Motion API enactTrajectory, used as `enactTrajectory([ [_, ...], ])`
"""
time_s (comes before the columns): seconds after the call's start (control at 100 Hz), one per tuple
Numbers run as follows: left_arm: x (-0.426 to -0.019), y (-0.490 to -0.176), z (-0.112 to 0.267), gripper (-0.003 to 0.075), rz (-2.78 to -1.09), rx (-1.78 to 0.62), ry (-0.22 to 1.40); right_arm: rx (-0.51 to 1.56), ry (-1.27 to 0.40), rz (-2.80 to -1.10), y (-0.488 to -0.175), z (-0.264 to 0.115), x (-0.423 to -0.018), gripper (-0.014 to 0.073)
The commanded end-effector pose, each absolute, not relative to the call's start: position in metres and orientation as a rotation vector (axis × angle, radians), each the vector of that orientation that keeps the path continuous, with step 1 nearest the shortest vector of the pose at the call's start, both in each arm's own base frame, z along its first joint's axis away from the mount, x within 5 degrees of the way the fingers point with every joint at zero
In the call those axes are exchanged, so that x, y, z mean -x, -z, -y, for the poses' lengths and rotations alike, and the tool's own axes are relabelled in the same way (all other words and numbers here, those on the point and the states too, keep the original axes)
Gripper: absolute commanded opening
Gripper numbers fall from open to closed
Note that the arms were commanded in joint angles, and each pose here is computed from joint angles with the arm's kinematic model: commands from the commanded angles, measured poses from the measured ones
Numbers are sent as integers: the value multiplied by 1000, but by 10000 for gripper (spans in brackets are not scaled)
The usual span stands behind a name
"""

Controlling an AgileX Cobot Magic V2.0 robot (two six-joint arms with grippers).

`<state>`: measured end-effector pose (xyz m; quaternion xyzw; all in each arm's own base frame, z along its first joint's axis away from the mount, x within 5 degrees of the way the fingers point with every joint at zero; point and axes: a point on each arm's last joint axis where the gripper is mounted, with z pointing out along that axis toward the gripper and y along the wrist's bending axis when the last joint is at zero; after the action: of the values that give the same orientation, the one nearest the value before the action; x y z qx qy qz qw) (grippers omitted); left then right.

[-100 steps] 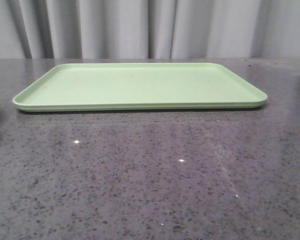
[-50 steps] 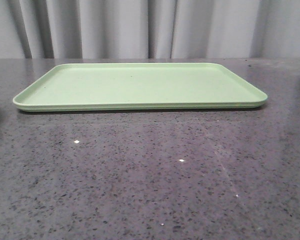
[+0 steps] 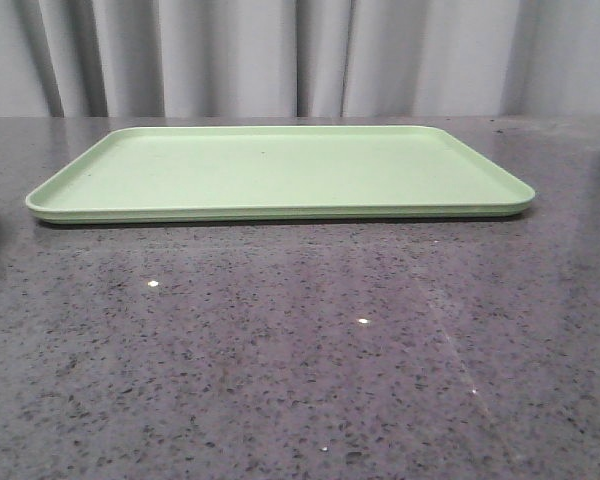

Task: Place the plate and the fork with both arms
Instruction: 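Grasp the rim of the cream plate with the left gripper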

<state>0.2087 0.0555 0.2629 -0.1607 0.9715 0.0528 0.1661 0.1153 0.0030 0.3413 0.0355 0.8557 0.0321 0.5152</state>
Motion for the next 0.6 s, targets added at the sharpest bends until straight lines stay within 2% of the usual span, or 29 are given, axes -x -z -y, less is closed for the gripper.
enactTrajectory([
  [0.0,-217,-273,-59,554,-2694,448,-159,-69,-68,-1951,-359,-3,-118,528],
  [0.12,-220,-269,-59,538,-2707,452,-151,-69,-68,-1951,-359,-3,-118,528],
  [0.22,-221,-268,-58,468,-2710,460,-137,-69,-68,-1951,-359,-3,-118,528],
  [0.48,-221,-268,-58,136,-2708,464,-129,-69,-68,-1951,-359,-3,-118,528],
  [0.59,-221,-268,-58,23,-2707,467,-123,-69,-68,-1951,-359,-3,-118,528],
])
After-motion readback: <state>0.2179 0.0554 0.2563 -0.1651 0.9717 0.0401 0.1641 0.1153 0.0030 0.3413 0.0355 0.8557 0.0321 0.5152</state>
